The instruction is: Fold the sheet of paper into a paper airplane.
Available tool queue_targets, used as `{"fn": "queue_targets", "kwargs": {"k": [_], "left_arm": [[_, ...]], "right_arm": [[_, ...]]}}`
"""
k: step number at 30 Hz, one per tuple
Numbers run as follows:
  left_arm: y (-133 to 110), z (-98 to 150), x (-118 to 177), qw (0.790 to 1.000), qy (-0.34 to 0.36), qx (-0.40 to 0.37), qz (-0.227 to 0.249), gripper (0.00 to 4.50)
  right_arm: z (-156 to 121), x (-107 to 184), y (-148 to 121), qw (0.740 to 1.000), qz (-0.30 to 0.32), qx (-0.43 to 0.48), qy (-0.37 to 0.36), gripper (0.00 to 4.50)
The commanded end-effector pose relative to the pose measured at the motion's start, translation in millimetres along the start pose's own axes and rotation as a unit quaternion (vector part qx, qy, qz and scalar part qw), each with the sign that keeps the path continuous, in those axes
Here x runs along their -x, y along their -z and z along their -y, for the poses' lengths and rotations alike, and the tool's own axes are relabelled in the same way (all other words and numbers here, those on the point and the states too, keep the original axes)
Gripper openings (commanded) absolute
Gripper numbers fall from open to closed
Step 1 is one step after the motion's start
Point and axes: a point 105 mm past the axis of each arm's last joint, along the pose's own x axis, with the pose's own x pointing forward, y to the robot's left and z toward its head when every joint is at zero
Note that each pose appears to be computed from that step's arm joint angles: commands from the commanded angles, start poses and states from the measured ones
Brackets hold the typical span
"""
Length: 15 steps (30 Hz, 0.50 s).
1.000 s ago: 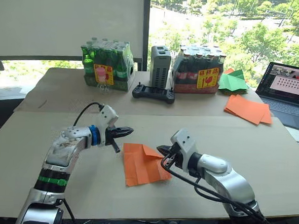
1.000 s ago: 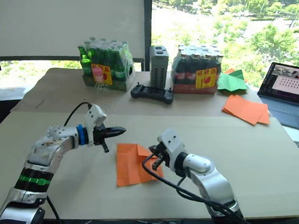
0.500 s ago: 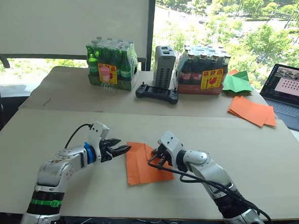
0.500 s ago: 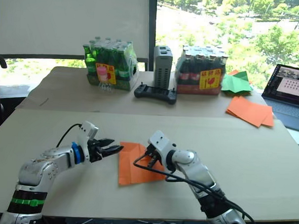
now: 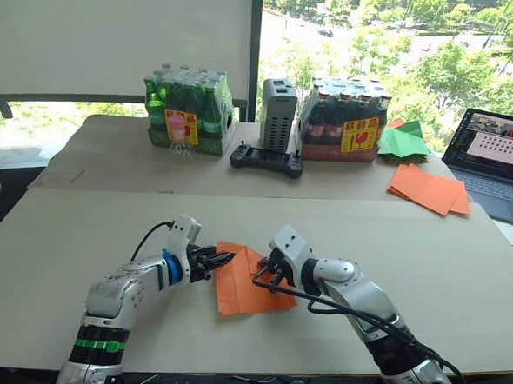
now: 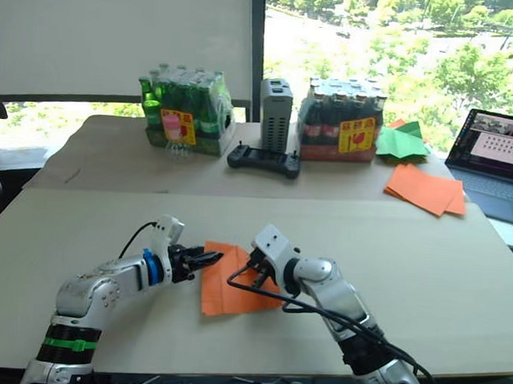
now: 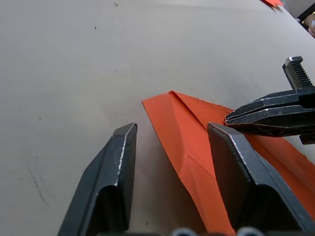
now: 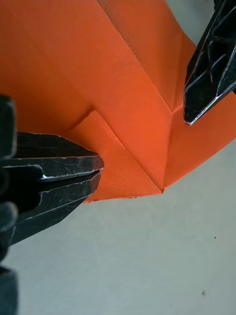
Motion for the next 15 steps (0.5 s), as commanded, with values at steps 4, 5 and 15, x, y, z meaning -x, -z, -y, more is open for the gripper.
{"fn": "queue_targets", "kwargs": {"k": [4, 5, 15], "left_arm": [[-19, 3, 0, 0.997, 0.000, -0.073, 0.013, 0.02], [-24, 4, -1, 0.996, -0.001, -0.089, 0.017, 0.02], [-24, 26, -5, 0.940, 0.048, -0.337, -0.007, 0.02]], "right_arm": [[-5, 1, -4, 1.000, 0.004, -0.007, 0.002, 0.00], [-6, 0, -5, 1.000, 0.005, -0.009, 0.002, 0.00], [1, 0, -8, 0.999, 0.016, -0.037, 0.027, 0.00]]}}
